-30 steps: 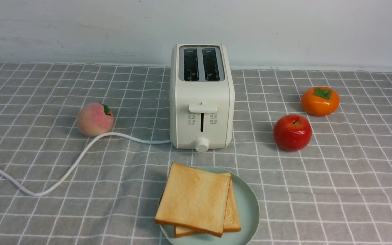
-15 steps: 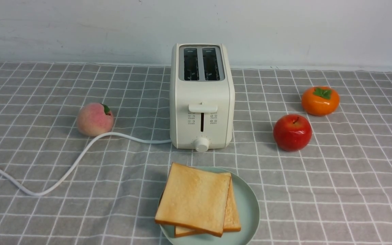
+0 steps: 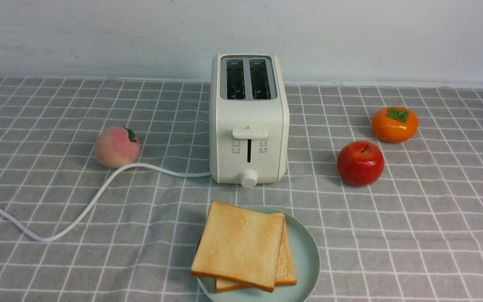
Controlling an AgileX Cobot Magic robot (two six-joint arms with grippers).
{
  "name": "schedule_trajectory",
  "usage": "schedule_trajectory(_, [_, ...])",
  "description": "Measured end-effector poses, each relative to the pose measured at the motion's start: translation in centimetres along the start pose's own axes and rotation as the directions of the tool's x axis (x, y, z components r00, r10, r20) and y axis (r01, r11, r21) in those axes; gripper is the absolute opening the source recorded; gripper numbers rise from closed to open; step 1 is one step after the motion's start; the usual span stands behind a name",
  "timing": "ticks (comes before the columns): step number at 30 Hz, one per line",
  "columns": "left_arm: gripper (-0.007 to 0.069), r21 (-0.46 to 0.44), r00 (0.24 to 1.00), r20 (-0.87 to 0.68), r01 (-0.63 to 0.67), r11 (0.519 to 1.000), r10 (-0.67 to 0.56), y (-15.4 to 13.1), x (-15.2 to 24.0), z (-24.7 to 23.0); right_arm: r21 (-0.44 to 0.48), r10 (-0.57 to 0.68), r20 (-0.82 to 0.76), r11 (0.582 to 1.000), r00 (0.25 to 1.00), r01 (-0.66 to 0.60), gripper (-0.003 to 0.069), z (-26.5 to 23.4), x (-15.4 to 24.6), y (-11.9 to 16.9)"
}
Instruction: Take toasted bread from bread machine on grey coffee table place on plate.
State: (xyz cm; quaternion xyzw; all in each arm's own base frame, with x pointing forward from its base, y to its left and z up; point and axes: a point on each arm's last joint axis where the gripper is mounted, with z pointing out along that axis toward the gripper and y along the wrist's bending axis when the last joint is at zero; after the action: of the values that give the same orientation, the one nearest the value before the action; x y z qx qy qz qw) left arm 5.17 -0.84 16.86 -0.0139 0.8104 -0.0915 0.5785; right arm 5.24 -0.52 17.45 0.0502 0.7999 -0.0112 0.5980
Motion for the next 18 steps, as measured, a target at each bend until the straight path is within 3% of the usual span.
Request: schedule_trajectory(18, [0.0120,0.000,1.000,0.000,0.000,1.000,0.000,0.00,0.00,0.00,0.000,-0.003,0.000,1.000,1.000,0.003,0.0192,0.00,0.00,0.00])
